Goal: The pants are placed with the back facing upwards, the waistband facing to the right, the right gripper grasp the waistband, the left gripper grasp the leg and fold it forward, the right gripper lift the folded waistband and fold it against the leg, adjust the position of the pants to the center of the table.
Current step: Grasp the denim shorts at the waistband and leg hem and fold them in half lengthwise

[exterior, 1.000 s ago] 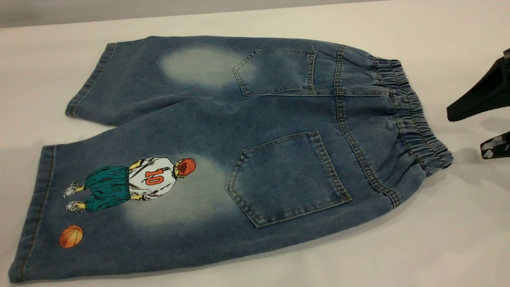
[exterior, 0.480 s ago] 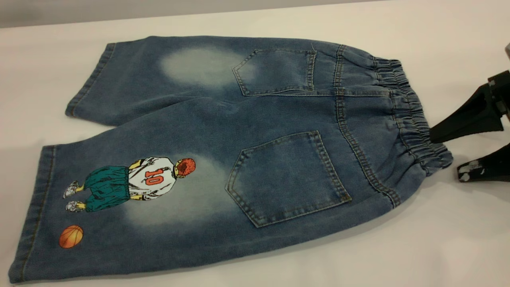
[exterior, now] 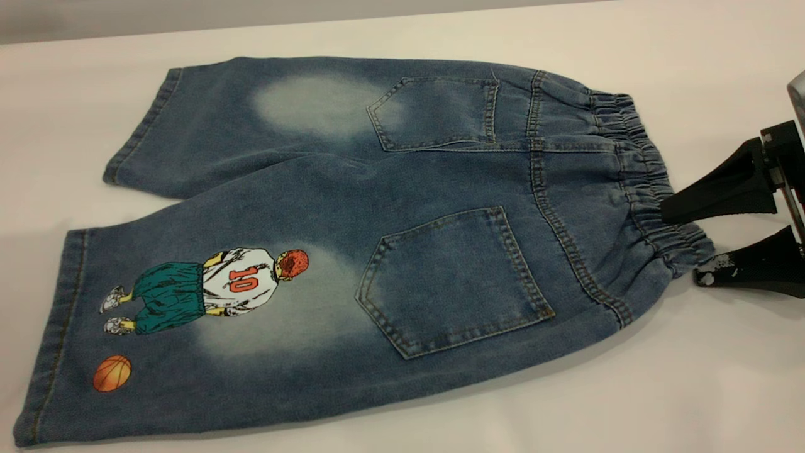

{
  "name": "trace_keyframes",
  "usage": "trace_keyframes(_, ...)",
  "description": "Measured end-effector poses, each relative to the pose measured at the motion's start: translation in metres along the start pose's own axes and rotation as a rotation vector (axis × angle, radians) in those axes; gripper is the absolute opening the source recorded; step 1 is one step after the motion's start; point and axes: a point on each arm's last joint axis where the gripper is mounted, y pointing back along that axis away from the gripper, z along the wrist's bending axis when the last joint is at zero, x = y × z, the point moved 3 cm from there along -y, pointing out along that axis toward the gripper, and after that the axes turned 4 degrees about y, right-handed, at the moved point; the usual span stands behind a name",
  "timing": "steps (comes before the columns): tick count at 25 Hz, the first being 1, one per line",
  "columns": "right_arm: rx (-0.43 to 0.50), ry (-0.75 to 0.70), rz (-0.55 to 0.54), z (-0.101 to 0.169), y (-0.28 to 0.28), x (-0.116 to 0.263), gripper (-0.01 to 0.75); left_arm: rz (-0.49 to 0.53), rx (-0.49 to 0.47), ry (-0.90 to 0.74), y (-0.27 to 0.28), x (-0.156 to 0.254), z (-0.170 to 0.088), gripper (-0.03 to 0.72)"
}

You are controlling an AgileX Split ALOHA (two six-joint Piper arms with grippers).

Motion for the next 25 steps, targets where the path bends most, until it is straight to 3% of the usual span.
trace_keyframes(7,-0.016,-0.006,-0.011,0.0019,0.0,-0.0015,0.507,-0.003,0.0,0.0,0.0,-0.0004,0.0,0.494)
trace_keyframes(25,-0.049,-0.004,-0.005,0.006,0.0001,-0.0009,0.134,-0.02,0.003,0.0,0.0,-0.0025,-0.0003,0.494)
